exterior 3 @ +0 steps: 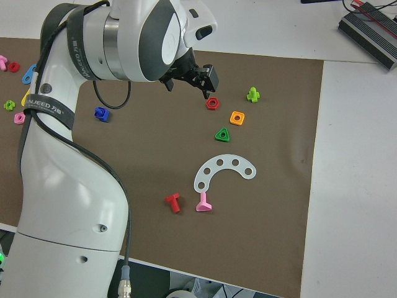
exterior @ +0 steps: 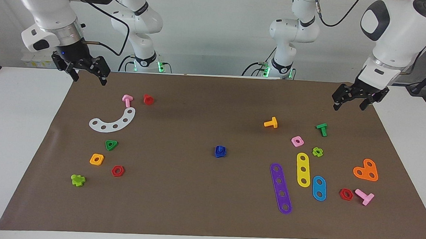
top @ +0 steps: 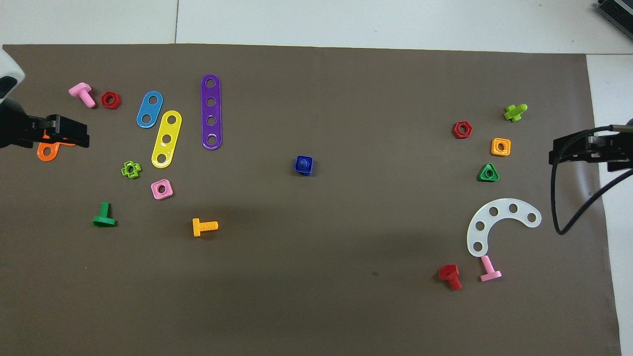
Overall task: Unscrew and place screws in storage area
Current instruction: 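Reach the left gripper over the small blue piece mid-table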
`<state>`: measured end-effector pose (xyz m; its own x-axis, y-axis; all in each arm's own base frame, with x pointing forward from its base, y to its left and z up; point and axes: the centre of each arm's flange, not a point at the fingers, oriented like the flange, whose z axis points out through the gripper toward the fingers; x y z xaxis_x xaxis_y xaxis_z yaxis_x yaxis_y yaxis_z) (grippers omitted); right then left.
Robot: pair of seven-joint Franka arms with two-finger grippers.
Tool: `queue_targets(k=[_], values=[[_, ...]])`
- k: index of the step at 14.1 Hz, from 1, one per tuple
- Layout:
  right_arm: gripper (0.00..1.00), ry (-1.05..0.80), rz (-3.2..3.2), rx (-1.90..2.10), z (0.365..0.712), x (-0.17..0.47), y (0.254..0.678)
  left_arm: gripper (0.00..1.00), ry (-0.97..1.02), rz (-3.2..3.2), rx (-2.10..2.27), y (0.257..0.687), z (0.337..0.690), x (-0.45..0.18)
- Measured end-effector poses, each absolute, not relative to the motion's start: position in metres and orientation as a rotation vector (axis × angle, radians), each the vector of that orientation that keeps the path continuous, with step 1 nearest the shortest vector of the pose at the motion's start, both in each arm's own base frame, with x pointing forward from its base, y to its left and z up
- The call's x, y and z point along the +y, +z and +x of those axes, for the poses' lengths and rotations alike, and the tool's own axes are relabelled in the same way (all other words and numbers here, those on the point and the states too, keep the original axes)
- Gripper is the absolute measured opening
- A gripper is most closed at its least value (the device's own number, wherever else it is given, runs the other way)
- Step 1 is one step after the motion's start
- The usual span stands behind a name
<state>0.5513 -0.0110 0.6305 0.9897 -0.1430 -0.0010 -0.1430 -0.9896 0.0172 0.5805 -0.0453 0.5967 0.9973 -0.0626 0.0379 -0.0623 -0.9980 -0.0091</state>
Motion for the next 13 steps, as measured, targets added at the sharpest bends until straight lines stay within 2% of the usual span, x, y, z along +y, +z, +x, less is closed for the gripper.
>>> queue_targets(k=[4,9,13], values=[[1.00,-0.004,3.117,-0.224,0.551,-0.011,0.630,1.00,-0.094,-3.138,0.112,0.580,0.579,-0.128],[1.00,-0.004,3.117,-0.224,0.551,-0.011,0.630,0.97,-0.164,-3.184,0.133,0.520,0.598,-0.219],[1.00,-0.004,3.117,-0.224,0.551,-0.011,0.630,0.95,-0.175,-3.236,0.175,0.484,0.596,-0.279]])
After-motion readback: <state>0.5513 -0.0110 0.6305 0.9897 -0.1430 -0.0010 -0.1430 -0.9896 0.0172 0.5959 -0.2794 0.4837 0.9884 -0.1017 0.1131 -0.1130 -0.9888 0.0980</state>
